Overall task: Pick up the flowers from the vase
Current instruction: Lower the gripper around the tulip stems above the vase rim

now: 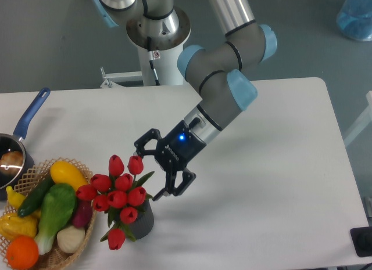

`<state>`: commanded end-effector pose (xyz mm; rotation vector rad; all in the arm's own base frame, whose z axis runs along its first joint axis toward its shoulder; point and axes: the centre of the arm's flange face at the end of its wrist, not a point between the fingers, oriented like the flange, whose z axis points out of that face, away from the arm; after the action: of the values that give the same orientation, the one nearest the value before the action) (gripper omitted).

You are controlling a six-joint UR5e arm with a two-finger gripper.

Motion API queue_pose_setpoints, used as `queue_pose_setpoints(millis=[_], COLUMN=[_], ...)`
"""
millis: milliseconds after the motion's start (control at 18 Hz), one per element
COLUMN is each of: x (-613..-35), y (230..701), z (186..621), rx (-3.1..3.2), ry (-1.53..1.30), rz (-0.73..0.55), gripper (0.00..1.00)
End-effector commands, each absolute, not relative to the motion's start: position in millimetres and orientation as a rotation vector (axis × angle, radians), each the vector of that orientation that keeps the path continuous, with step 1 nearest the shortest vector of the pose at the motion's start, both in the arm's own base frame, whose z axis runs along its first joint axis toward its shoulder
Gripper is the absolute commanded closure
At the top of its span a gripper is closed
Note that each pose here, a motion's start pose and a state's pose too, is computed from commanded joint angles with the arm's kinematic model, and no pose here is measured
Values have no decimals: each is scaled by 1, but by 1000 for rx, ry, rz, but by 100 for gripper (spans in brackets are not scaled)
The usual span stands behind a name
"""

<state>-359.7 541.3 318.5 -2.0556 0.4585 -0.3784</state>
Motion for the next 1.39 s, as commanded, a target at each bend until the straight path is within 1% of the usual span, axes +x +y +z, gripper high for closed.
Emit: queue_pose_setpoints(millis=[333, 444, 556, 611, 722, 833, 944, 1056, 1111, 1333, 1389], x=[-351, -351, -351, -350, -350, -350, -350, -350, -350, -350, -350], y=[554, 557, 557, 558, 558, 558, 558, 558, 558, 557, 557], z=[318, 316, 317, 316, 316, 314, 314, 314, 314, 318, 319], rx=[-2043, -2013, -2008, -2008, -2008, -2009, -2009, -2009, -2009, -2007, -2001], ry=[492, 491, 488, 489, 489, 487, 487, 487, 487, 490, 492], rz=[-379, -398, -403, -406, -406, -409, -409, -409, -409, -400, -400], gripper=[0, 1, 11, 19, 38, 61, 76, 86, 88, 100, 100])
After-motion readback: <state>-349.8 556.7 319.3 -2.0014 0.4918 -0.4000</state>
